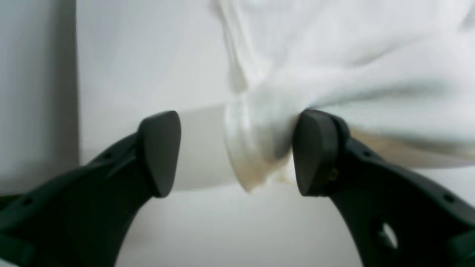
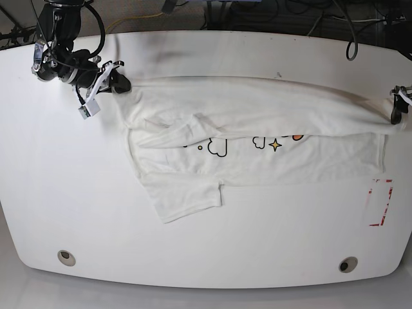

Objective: Fold the T-shirt properly
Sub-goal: 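Fold the held shirt edge over the printed front with both grippers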

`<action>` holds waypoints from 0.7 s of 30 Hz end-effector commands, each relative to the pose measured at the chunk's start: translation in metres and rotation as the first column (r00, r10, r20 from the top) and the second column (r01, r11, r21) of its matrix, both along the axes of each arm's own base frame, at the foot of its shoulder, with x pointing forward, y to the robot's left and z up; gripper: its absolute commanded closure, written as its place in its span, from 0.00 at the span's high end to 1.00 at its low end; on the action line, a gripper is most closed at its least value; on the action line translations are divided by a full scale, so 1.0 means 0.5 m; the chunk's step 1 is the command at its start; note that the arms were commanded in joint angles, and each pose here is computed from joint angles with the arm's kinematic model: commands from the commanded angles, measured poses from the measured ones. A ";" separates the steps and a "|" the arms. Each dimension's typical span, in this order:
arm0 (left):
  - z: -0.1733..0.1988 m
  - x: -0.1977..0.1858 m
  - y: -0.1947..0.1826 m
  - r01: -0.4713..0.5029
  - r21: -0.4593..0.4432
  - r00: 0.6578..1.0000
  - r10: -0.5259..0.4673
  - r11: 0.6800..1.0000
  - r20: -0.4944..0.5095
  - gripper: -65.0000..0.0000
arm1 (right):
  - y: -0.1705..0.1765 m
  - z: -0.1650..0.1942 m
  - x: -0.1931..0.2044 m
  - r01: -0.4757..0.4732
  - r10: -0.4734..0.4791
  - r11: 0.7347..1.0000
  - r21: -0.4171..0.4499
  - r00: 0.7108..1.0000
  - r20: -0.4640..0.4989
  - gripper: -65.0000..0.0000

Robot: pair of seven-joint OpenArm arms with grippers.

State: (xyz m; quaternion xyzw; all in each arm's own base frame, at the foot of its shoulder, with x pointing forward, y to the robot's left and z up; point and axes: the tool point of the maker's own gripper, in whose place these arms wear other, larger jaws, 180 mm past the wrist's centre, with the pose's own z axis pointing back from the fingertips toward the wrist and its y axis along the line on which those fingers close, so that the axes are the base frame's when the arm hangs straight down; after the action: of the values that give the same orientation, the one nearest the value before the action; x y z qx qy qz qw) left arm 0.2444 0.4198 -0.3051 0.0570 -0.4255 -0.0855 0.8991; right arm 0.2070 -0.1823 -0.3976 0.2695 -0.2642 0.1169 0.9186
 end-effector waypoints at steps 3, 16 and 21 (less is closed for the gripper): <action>0.052 -0.012 0.052 -0.078 -0.001 0.996 0.078 0.997 0.033 0.67 | -0.009 0.021 0.013 -0.006 0.006 1.000 -0.004 0.999 0.042 0.00; 0.056 0.011 0.086 -0.125 0.000 0.990 0.125 0.992 0.064 0.67 | -0.004 0.020 0.011 -0.003 0.003 1.000 0.005 0.999 0.041 0.00; 0.020 -0.015 0.087 -0.147 0.002 0.988 0.147 0.989 -0.045 0.67 | -0.003 0.022 0.016 -0.003 0.003 1.000 0.007 0.999 0.048 0.00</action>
State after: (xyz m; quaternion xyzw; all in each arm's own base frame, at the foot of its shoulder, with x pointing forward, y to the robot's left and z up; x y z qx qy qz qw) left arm 0.2333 0.4581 -0.3094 0.0732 -0.3953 -0.0091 0.9156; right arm 0.2051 -0.1812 -0.3987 0.2710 -0.2628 0.1141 0.9189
